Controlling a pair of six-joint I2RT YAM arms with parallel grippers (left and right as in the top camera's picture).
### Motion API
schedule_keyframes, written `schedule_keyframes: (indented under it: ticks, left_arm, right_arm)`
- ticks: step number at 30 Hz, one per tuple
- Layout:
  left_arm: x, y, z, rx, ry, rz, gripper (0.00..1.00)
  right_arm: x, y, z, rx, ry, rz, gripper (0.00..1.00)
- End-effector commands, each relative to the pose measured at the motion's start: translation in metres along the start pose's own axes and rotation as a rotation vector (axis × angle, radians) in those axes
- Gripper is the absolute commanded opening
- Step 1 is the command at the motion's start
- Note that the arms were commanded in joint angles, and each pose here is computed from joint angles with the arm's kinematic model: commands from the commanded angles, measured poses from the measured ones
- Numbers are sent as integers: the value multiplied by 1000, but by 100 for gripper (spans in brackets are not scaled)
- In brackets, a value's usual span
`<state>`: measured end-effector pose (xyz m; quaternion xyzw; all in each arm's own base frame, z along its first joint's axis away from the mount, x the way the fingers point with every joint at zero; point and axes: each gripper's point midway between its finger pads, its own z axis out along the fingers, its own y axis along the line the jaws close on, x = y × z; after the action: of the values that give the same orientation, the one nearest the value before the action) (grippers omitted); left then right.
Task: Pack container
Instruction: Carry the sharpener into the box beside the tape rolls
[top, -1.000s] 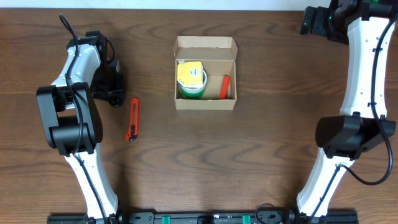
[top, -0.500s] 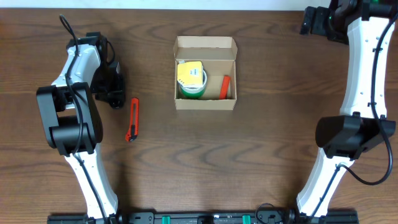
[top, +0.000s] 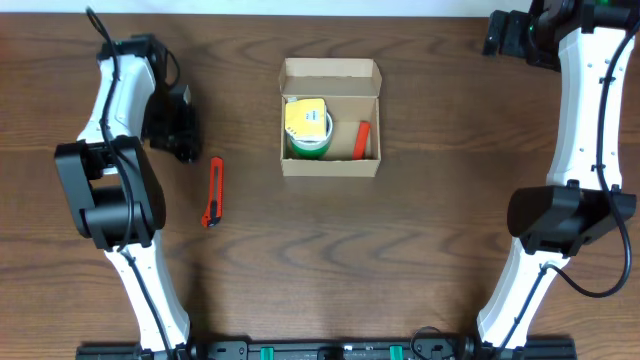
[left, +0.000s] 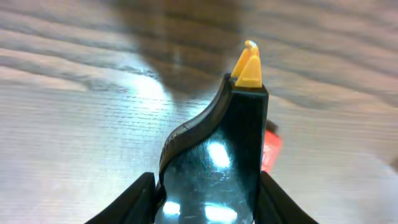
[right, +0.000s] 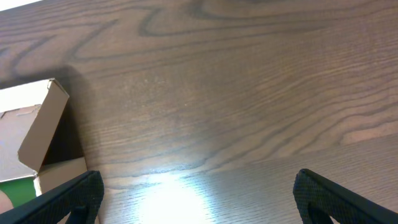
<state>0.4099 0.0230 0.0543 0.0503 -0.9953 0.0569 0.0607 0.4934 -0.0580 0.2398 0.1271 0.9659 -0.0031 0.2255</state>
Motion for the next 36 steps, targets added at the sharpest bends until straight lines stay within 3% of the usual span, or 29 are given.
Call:
schedule_keyframes:
  ticks: [1,11,15,21,26,36]
  left_arm:
    - [-11,-16,-26,12,-48,15,6]
    - [6,-97,-141,-46,-230,105,6]
    - [18,-143,-164,-17,-318,123,6]
    - [52,-213,-160,6,-319,203,6]
    - [73,-254,-151,-70,-372,210,6]
    - [80,-312,-119,-14,-390,167,6]
  right_arm:
    - [-3,2,-8,-7,-20,10,99]
    - [-3,2,-8,-7,-20,10,99]
    - [-3,2,-8,-7,-20,10,99]
    - [-3,2,-8,-7,-20,10,99]
    - [-3,2,-8,-7,-20,10,99]
    - [-3,2,-8,-7,-20,10,99]
